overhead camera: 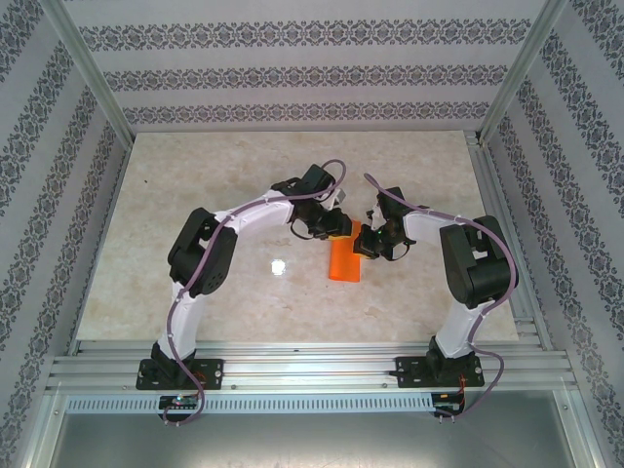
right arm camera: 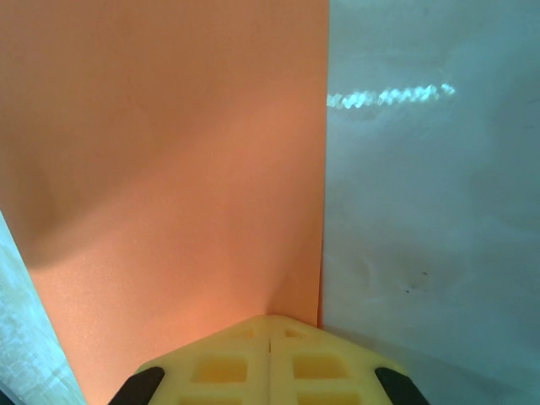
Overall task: Fold a paper plane with a square sheet of paper (fold left side to right side)
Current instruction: Hold the square sheet of paper at the center of the table, then first fold the square sheet of paper in half at the center of the table, then hold the square sheet of paper at the center of the table.
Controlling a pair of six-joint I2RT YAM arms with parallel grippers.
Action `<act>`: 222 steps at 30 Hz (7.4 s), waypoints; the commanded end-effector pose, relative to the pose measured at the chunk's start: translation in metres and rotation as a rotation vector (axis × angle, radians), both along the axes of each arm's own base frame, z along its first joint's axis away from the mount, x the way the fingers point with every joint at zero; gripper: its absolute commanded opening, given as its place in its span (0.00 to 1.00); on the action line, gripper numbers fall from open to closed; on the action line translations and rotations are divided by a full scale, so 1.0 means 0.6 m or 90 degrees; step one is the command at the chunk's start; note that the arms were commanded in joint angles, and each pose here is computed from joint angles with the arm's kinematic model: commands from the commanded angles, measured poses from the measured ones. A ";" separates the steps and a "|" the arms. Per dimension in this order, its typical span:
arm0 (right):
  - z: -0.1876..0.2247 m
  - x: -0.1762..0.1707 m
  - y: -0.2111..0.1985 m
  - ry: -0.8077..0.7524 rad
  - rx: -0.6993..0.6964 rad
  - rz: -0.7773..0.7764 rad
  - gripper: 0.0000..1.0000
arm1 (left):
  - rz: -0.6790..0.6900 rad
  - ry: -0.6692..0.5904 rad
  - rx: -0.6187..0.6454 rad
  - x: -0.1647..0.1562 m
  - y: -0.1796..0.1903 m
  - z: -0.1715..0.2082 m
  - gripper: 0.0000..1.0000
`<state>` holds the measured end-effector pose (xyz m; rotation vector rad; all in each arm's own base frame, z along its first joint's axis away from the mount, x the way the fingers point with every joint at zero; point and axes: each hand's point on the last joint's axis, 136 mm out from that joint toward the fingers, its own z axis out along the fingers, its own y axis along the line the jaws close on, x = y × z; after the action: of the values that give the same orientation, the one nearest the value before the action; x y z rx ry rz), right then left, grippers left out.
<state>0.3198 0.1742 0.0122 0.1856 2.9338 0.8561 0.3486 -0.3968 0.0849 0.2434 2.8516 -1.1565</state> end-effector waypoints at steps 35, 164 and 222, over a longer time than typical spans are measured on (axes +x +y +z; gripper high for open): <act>0.042 0.019 0.026 -0.057 0.031 0.030 0.06 | 0.014 0.054 0.122 -0.031 0.077 -0.156 0.19; -0.006 0.140 0.063 -0.073 0.006 -0.012 0.02 | -0.153 -0.079 -0.082 -0.087 0.026 -0.040 0.23; 0.032 0.025 -0.020 -0.118 0.043 -0.050 0.39 | -0.137 -0.047 -0.014 -0.107 0.035 -0.101 0.28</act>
<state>0.3363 0.1671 0.0342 0.2158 2.7035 0.9303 0.2869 -0.3676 0.0283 0.5602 2.8065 -1.2111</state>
